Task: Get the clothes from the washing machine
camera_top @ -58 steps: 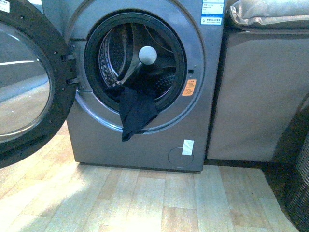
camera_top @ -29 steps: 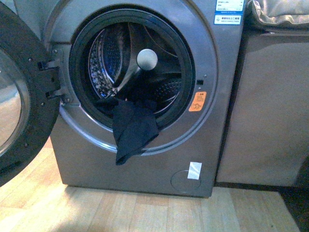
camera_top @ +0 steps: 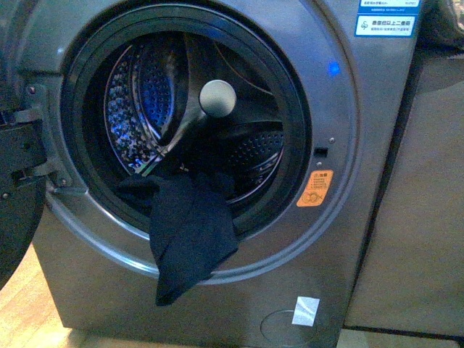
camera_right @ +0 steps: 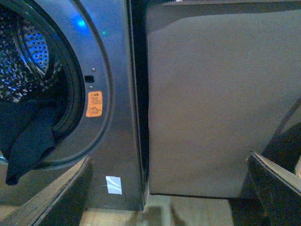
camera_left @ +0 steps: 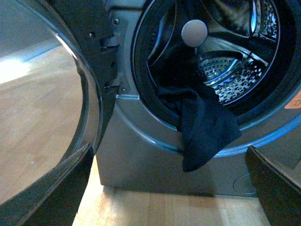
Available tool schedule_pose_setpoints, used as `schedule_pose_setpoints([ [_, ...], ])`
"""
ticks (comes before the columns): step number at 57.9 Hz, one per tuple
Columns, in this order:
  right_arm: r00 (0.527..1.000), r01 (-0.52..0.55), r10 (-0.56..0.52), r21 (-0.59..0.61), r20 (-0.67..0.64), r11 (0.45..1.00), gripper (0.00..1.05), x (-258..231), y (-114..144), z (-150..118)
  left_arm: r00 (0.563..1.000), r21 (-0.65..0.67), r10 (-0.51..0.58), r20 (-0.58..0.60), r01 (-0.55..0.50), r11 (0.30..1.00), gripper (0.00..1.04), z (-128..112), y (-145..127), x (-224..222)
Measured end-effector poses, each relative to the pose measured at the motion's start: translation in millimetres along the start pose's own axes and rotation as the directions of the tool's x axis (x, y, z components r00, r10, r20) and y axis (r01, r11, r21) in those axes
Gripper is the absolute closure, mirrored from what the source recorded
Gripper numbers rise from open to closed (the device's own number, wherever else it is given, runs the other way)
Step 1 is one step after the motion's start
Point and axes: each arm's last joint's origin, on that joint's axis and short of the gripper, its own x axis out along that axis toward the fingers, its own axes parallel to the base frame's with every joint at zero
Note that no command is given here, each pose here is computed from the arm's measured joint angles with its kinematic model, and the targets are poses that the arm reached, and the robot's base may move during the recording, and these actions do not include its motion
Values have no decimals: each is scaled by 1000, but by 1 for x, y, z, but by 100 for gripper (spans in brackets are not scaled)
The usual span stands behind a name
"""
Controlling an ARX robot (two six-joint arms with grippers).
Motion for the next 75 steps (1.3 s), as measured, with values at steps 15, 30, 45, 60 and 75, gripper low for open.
schedule_pose_setpoints([
  [15,1000,2,-2,0,0,1000,7,0,0,0,1000,0,0,0,0,1000,7,0,0,0],
  [30,1000,0,0,0,0,1000,7,0,0,0,1000,0,0,-1,0,1000,7,0,0,0],
  [45,1000,-1,1,0,0,1000,7,0,0,0,951,-192,-235,-202,196,961,7,-1,-1,10],
  [60,1000,0,0,0,0,1000,7,0,0,0,910,-243,-327,-254,267,932,7,23,-17,81],
  [75,1000,0,0,0,0,1000,7,0,0,0,844,-248,-375,-383,297,922,7,12,-48,150],
])
